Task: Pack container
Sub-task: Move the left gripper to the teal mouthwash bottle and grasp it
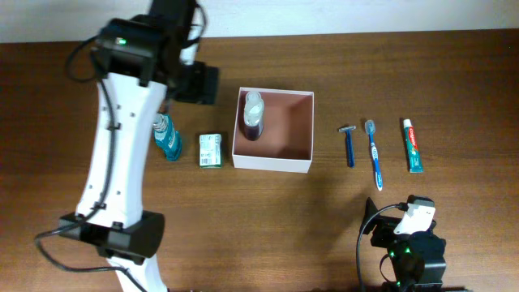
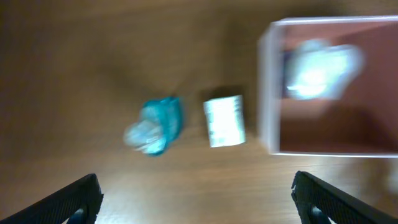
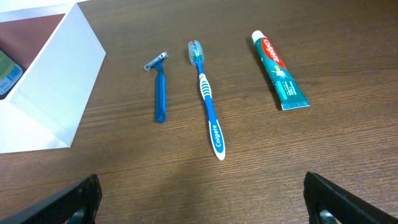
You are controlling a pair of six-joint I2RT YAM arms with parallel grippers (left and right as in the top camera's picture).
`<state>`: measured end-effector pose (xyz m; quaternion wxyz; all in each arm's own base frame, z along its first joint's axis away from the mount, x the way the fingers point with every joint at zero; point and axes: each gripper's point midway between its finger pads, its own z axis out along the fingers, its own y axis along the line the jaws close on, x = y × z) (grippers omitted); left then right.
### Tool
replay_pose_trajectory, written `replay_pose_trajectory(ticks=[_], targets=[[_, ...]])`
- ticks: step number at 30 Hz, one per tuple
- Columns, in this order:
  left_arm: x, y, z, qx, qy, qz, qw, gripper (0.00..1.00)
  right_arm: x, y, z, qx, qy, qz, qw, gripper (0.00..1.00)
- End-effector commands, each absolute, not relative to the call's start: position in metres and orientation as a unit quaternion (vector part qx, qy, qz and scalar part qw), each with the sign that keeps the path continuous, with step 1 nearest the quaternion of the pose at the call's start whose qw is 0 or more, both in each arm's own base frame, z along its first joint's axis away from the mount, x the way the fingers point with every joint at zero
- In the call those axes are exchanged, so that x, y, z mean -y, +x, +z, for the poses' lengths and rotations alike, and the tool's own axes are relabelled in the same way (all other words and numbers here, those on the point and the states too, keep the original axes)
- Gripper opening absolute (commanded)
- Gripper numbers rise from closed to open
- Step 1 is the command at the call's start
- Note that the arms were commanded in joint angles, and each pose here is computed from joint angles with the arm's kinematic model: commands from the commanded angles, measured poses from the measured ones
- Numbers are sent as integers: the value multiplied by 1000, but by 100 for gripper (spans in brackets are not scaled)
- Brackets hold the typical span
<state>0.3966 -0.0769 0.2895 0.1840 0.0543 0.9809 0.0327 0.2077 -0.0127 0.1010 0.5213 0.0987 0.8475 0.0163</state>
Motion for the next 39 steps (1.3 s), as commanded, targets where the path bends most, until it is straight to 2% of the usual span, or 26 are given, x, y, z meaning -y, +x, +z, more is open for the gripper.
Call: replay_pose_trajectory(ticks=[1, 4, 11, 15, 17, 20, 23, 27, 30, 38, 39], targets=[[32, 393, 253, -991, 19, 66, 117, 99, 14, 208, 99, -847, 106, 18, 521, 99], [18, 391, 214, -997, -5, 44, 70, 99, 14, 208, 99, -847, 106, 18, 521, 99], [9, 398, 149, -999, -12, 33, 42, 99, 14, 208, 99, -847, 106, 18, 521, 99], [9, 405, 116, -998, -13, 32, 51, 89, 14, 208, 99, -847, 106, 18, 521, 99], [9, 403, 103, -998, -13, 32, 47, 89, 14, 208, 99, -847, 106, 18, 521, 99], [8, 398, 86, -999, -13, 33, 40, 78, 14, 208, 99, -847, 106, 18, 521, 99], [7, 396, 79, -999, -12, 37, 37, 65, 14, 208, 99, -847, 106, 18, 521, 99], [4, 398, 81, -998, -13, 44, 42, 60, 14, 208, 99, -847, 106, 18, 521, 99], [4, 398, 85, -998, -13, 44, 47, 49, 14, 208, 99, -847, 106, 18, 521, 99], [4, 400, 104, -996, -14, 42, 72, 45, 14, 208, 99, -847, 106, 18, 521, 99], [4, 400, 108, -996, -15, 42, 78, 41, 14, 208, 99, -847, 106, 18, 521, 99]])
